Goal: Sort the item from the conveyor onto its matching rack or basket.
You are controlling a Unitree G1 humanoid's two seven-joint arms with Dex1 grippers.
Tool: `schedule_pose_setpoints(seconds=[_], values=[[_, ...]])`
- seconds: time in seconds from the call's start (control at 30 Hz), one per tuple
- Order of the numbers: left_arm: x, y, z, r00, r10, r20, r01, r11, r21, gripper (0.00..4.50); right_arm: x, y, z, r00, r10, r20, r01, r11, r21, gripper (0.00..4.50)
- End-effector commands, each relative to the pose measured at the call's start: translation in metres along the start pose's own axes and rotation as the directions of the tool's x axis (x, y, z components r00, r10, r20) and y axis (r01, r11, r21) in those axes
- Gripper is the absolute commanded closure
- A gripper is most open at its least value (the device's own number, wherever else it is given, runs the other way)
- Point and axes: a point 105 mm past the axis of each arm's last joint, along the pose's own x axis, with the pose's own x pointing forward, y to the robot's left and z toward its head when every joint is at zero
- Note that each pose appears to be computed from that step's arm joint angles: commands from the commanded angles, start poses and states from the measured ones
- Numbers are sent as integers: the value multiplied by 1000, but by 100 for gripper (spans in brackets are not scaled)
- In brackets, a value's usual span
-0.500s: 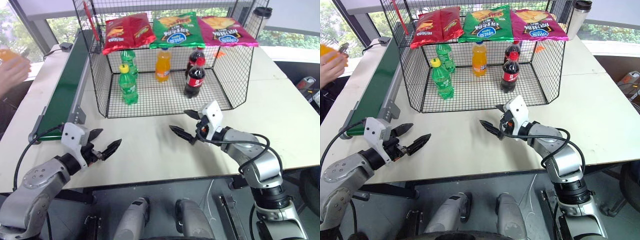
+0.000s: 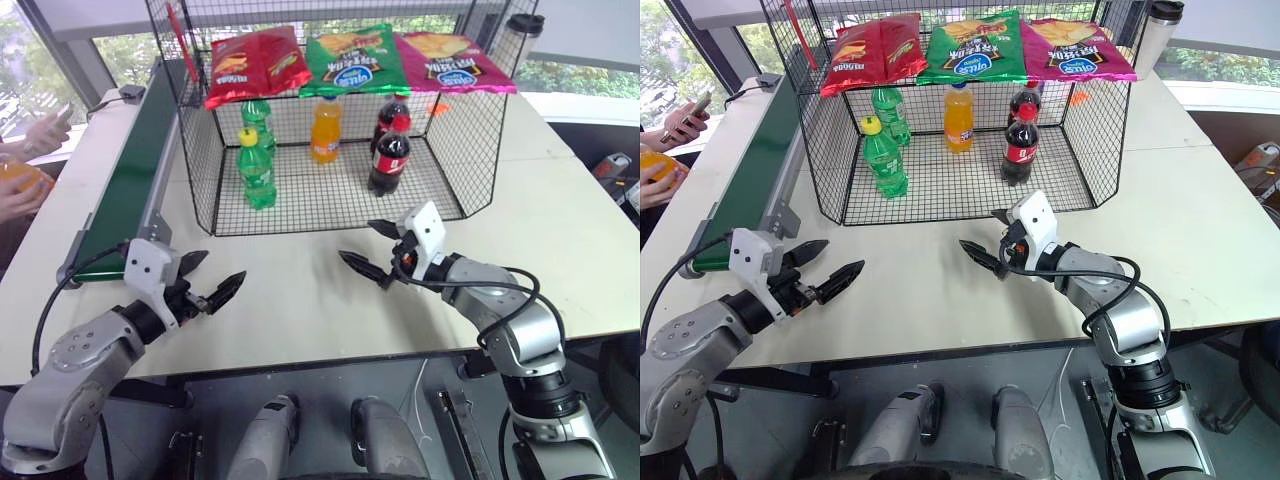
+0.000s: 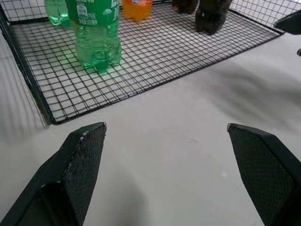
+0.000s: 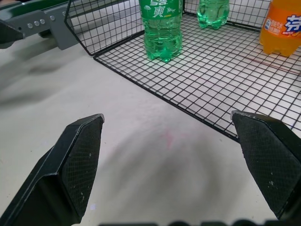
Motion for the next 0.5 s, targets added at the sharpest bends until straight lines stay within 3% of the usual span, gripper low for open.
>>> schedule_pose_setpoints(seconds=[0.03, 0.5], values=[[1, -4, 9, 1000, -7, 20, 6, 1000, 28, 21, -3, 3, 15, 999, 4, 48, -2, 999, -33, 0], [7, -7, 12, 999, 5, 32, -6, 999, 41, 21, -5, 4, 15, 999, 14, 45, -12, 999, -31, 0]])
